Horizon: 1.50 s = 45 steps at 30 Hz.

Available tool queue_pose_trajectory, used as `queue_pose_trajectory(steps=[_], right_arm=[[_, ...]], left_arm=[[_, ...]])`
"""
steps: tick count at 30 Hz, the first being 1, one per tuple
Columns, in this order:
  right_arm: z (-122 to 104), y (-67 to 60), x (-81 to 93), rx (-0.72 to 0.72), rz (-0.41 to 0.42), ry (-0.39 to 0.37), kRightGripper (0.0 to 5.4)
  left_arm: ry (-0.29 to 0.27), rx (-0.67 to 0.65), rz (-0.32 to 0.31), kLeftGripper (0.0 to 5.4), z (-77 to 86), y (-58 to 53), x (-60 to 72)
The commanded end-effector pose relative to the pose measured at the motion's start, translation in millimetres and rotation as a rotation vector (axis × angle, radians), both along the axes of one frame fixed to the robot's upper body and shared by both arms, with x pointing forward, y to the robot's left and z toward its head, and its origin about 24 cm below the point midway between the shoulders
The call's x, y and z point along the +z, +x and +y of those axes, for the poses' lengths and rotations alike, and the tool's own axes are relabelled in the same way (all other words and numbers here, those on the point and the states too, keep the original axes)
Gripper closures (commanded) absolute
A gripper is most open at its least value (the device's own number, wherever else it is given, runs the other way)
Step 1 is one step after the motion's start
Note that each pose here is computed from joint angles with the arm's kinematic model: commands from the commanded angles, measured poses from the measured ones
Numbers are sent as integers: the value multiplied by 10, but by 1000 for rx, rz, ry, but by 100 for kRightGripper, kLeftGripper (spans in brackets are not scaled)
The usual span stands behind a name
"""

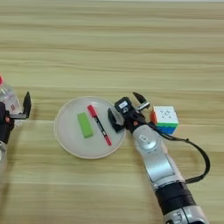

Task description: Move the objects on the table

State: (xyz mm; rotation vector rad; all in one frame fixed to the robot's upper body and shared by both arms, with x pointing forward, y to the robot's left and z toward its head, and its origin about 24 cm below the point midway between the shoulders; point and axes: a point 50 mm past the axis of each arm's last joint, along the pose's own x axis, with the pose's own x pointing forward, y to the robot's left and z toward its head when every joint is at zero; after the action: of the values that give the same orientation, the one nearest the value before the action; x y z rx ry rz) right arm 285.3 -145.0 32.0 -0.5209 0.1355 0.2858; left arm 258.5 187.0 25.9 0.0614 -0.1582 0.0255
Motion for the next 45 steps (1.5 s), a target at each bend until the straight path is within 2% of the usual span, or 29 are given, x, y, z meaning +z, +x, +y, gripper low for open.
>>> queue_pose_trajectory(steps=[1,3,5,7,16,21,24,27,32,45], right_arm=[[-68,39,56,-21,-33,-18,3],[-34,37,86,-8,-45,46,3],[45,26,181,33,-79,158,3],[78,22,253,49,-113,211,3],[9,13,428,37,-206,316,3],[-198,54,535,-63,-282,389,3],[-370,69,574,-145,-323,418,3],[-528,79,619,-215,-374,411,3],[-696,84,643,-286,-402,429,3],[-990,61,479,-459,-366,416,3]], left_arm=[[14,-6,11,0,-16,-1,-5],[14,-6,11,0,-15,-1,-5],[14,-6,12,0,-14,1,-6],[14,-6,12,0,-12,3,-7],[14,-5,13,0,-13,8,-8],[15,-3,13,0,-1,10,-9],[18,-3,13,0,10,8,-7],[20,1,13,0,27,7,-5],[21,4,12,0,55,-3,-2],[29,6,10,0,89,-30,11]])
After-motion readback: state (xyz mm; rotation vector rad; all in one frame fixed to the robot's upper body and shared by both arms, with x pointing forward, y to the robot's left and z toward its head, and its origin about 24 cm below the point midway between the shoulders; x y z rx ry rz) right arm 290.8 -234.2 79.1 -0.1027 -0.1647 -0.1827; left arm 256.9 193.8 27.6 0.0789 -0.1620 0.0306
